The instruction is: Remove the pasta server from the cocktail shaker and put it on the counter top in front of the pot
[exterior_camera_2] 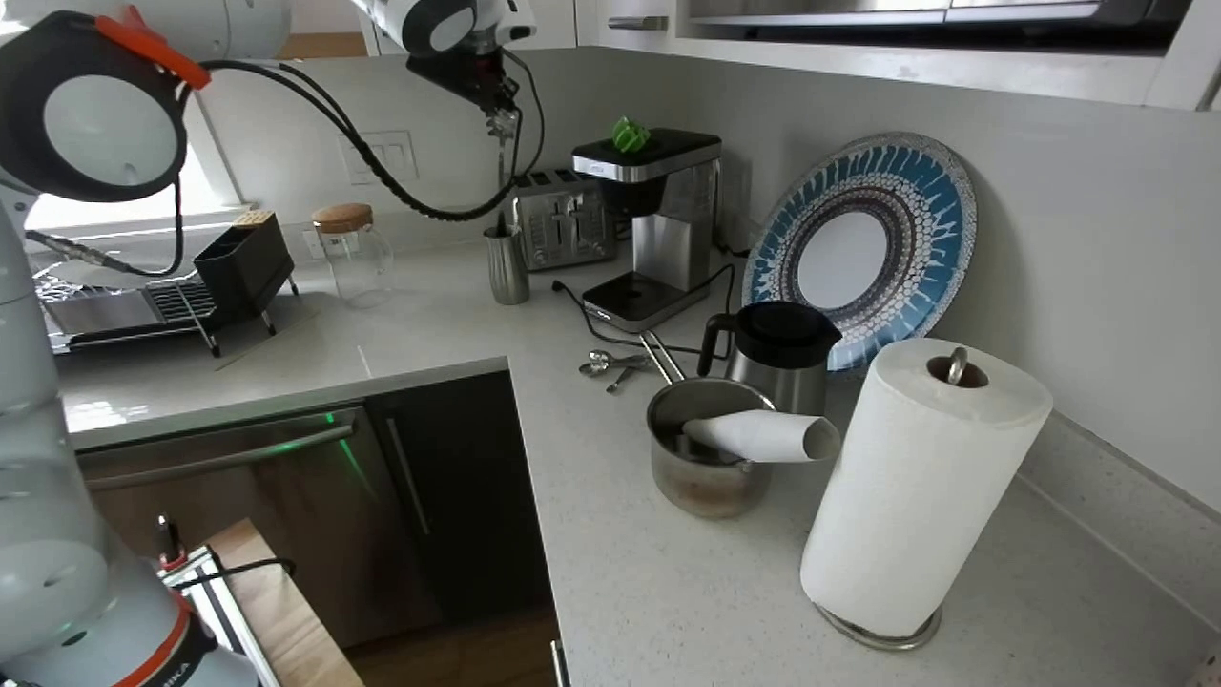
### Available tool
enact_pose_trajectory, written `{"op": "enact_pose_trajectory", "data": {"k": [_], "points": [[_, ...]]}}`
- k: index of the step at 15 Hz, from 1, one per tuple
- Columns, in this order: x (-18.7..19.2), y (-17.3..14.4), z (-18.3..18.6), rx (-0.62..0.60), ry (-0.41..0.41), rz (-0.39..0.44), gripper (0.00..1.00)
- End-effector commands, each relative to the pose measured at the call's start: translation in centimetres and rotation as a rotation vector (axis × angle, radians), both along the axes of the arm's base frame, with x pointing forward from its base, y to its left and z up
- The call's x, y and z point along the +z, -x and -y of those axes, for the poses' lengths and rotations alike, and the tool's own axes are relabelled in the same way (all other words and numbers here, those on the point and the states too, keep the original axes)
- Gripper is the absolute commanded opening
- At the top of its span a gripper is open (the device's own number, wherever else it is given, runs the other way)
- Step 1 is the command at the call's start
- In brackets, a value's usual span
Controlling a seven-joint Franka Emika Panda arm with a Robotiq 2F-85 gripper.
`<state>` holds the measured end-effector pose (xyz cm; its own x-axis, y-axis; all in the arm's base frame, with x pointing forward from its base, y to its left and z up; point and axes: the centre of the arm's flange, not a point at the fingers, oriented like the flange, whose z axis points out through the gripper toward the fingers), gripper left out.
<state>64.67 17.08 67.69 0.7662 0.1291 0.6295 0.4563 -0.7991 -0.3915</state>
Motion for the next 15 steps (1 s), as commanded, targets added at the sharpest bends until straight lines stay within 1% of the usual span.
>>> {"op": "enact_pose_trajectory", "data": {"k": [1,3,5,8,12,14,15], "points": [[2.4,3.4,-0.3,-0.037,0.025,0.062,0.01],[4.2,4.7,-0.1,-0.057,0.038,0.095,0.01],[5.5,6.0,-0.3,-0.082,0.064,0.109,0.01],[6.8,7.8,0.0,-0.094,0.107,0.074,0.01],[7.8,10.0,0.2,-0.086,0.129,0.012,0.01],[7.8,10.8,0.7,-0.087,0.171,-0.011,0.01],[7.9,11.2,0.9,-0.088,0.199,-0.005,0.01]]}}
